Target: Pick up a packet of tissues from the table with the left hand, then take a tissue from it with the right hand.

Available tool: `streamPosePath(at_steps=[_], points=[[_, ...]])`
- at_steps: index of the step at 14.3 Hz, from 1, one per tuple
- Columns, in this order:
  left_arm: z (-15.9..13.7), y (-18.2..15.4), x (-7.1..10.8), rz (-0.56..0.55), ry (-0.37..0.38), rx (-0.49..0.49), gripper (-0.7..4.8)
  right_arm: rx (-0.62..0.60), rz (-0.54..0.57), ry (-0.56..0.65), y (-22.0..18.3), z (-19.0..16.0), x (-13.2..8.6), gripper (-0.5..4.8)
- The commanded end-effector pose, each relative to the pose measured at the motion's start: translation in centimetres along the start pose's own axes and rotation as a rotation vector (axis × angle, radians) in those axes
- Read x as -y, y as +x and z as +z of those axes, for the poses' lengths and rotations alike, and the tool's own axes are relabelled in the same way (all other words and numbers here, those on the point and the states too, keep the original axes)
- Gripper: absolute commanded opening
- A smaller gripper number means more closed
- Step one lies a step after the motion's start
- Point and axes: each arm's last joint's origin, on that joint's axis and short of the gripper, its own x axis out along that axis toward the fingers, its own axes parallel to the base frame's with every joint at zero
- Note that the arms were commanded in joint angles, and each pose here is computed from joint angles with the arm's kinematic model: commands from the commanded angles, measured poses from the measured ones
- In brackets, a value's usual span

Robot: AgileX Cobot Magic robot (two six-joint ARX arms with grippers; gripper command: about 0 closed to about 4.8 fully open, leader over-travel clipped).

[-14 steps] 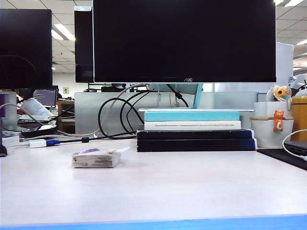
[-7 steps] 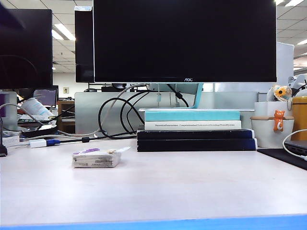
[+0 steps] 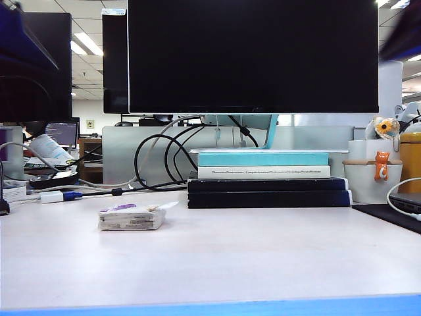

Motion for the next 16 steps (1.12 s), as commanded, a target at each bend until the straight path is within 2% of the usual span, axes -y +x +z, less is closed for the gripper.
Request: streamPosePath(at_steps=[1,3,4,5,6,7,9,12,13,16], points=[[0.8,0.5,-0.4,-0.039,0.022,-0.039,2.22,-0.23,0.213,-0.036,2.3,0.3,-0.2,-0.05],[1.4,1.3,-1.4,-0.094,-0.001,-0.056,2.45,-0.322,0.347,-0.057,3.8,0.7,-0.3,-0.05],[1.1,2.6,-2.0,-0.167,-0.041,-0.077,2.53,-0.307,0.416,-0.075,3.5,1.4,-0.6,-0.04],[1.0,3.8,-2.1,-0.212,-0.046,-0.089,3.01,-0.301,0.431,-0.072,3.5,1.6,-0.6,-0.05],[1.0,4.1,-2.1,-0.223,-0.034,-0.091,3.2,-0.301,0.431,-0.072,3.5,1.6,-0.6,-0.05],[1.1,5.7,-1.7,-0.262,0.016,-0.1,3.79,-0.303,0.431,-0.072,3.5,1.6,-0.6,-0.05],[1.1,9.0,-0.1,-0.314,0.146,-0.224,3.82,-0.305,0.428,-0.074,3.5,1.6,-0.6,-0.05],[0.3,11.1,0.7,-0.377,0.151,-0.254,3.84,-0.337,0.435,-0.105,3.4,1.1,-0.6,-0.05],[-0.2,11.6,0.8,-0.384,0.15,-0.277,4.09,-0.35,0.433,-0.107,3.3,1.0,-0.6,-0.05],[-0.4,12.0,0.9,-0.399,0.143,-0.275,4.09,-0.349,0.439,-0.11,3.3,0.9,-0.6,-0.05]])
